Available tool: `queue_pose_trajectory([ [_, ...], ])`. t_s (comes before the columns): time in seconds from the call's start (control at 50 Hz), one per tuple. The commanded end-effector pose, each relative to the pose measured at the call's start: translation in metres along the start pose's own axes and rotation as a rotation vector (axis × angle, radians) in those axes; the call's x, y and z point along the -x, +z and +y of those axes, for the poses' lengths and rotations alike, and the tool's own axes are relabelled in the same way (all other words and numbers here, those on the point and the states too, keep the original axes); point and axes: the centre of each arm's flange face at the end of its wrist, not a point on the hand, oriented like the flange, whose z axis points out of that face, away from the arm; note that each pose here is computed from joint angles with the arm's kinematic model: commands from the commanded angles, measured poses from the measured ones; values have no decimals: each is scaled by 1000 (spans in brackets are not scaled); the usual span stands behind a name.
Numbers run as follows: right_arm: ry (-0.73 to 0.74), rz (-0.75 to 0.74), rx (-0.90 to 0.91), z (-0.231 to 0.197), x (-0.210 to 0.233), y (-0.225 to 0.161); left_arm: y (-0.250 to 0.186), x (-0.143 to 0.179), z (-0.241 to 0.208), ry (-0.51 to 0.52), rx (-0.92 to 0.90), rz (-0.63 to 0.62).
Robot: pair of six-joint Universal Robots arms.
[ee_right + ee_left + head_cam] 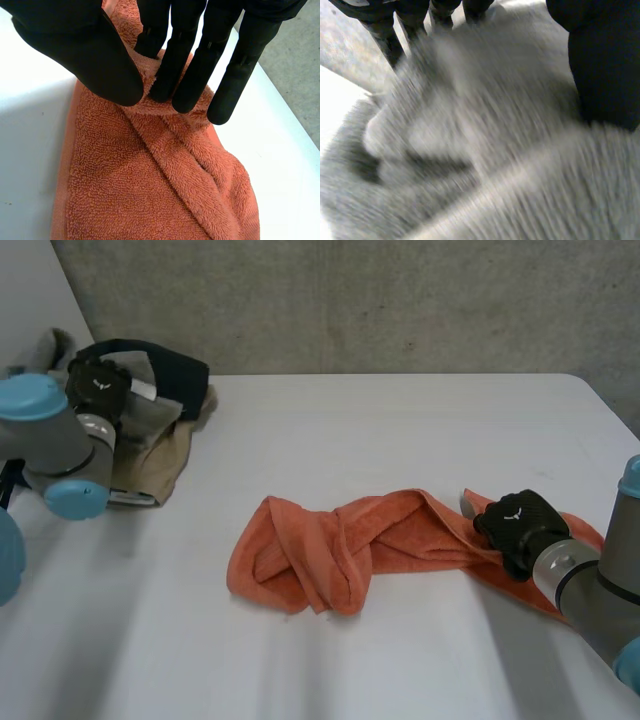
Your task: Fold the laundry.
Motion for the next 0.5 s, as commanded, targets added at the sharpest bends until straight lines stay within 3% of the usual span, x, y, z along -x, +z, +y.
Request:
queue_pose_trajectory([
  [0.02, -2, 6, -17, -4, -2, -4, -53, 9, -53, -167, -1, 120],
  [0.08, -3, 10, -25, -6, -3, -5, -76, 7, -71, -200, 10, 189],
  [0.18, -3, 21, -34, -9, -6, -8, -145, -15, -108, -277, 33, 415],
  [0.34, -2, 26, -38, -11, -8, -12, -257, -66, -132, -266, 2, 700],
  [0.42, -3, 25, -40, -12, -8, -13, -301, -95, -133, -247, -43, 778],
  [0.5, -2, 21, -36, -10, -8, -13, -328, -119, -136, -233, -98, 742],
])
